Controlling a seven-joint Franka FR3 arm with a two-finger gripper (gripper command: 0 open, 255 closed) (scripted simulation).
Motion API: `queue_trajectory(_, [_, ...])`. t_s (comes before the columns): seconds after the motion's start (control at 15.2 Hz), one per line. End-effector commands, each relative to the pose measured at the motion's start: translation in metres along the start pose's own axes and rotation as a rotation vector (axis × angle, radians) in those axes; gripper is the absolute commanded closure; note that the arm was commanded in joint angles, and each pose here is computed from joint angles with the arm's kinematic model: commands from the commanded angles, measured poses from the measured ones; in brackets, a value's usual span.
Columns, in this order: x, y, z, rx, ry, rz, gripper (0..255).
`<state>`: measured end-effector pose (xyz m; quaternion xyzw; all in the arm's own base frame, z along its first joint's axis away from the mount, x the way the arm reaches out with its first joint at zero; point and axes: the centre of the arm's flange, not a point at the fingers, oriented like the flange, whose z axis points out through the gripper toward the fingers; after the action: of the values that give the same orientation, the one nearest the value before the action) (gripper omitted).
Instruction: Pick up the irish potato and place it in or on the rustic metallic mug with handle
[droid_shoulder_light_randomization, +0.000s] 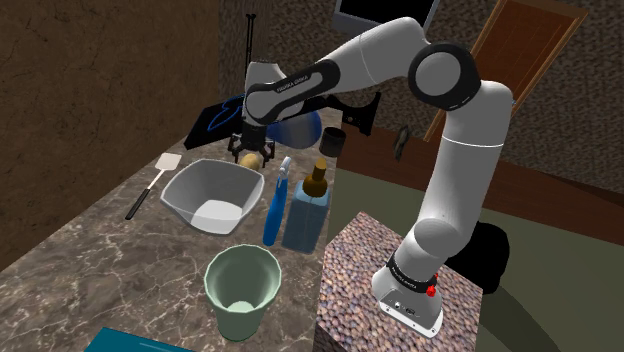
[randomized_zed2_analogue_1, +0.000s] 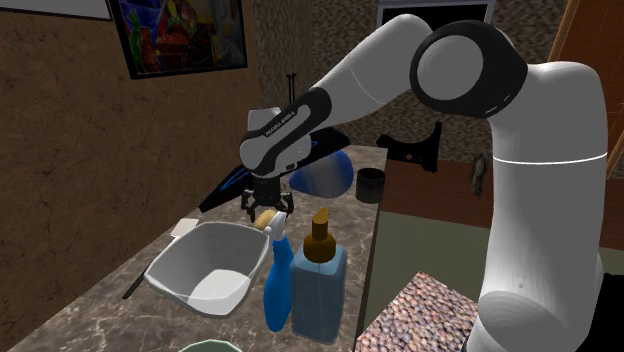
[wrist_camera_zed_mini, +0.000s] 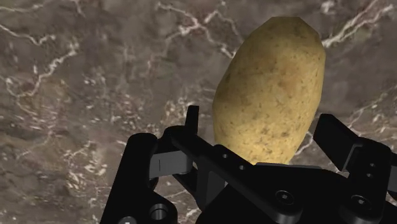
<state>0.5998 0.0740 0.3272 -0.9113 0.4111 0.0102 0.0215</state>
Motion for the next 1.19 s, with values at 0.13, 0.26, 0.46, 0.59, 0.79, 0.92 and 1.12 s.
queue_trajectory(0.13, [0.0,0.0,0.002,0.0,0.0,0.0,0])
queue_trajectory(0.26, [0.0,0.0,0.002,0.0,0.0,0.0,0])
queue_trajectory(0.46, [0.0,0.0,0.002,0.0,0.0,0.0,255])
queue_trajectory(0.59, [0.0,0.0,0.002,0.0,0.0,0.0,255])
queue_trajectory(0.79, [0.0,0.0,0.002,0.0,0.0,0.0,255])
queue_trajectory(0.92, [0.0,0.0,0.002,0.0,0.0,0.0,255])
queue_trajectory(1.12, [0.0,0.0,-0.008,0.0,0.0,0.0,255])
